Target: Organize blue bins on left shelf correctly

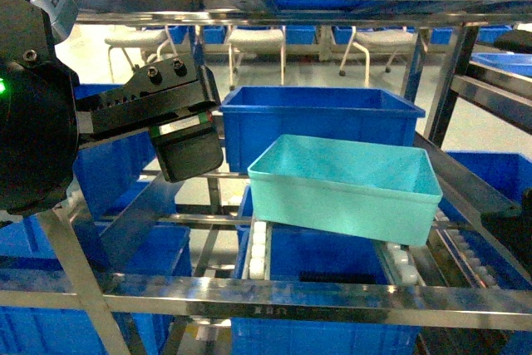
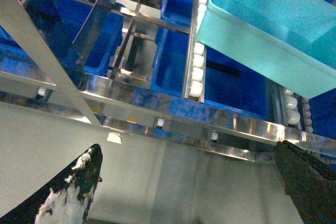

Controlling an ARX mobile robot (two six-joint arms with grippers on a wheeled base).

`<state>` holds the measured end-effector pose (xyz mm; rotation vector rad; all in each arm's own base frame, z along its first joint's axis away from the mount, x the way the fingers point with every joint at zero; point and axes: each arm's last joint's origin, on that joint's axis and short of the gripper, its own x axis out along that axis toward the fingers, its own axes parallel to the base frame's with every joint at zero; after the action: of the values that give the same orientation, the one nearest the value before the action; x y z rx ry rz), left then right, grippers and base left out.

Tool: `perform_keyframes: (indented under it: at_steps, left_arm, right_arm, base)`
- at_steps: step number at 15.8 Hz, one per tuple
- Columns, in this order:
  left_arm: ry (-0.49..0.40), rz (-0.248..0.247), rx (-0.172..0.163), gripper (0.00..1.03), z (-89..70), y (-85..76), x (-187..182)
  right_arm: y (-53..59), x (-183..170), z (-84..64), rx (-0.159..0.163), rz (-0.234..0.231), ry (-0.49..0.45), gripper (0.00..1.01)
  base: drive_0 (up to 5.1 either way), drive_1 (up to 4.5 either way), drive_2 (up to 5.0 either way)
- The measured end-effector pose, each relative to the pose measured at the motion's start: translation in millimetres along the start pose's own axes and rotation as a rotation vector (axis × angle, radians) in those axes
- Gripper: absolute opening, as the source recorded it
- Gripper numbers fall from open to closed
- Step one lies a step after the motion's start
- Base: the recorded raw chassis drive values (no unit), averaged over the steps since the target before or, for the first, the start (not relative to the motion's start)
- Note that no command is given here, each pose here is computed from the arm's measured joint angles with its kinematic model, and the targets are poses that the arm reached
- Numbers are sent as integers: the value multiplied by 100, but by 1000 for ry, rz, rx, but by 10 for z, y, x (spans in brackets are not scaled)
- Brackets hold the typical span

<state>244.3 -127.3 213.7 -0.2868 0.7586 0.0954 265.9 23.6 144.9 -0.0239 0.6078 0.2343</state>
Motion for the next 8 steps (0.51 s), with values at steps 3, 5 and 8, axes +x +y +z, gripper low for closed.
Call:
perform_keyframes:
  at_steps: [3, 5, 8]
  left_arm:
    - [0, -1, 0, 98, 0, -1, -1]
    - [-419, -98, 87, 76, -157, 259, 67]
    - [-767, -124, 213, 38, -212, 754, -225]
  right_arm:
    - [-1, 17, 3, 3, -17, -45, 97]
    - [7, -52, -332, 8, -206, -325, 72]
    - [6, -524, -144, 6, -230, -618, 33]
  base:
    - [0, 0, 0]
    - [0, 0, 0]
    - [0, 0, 0]
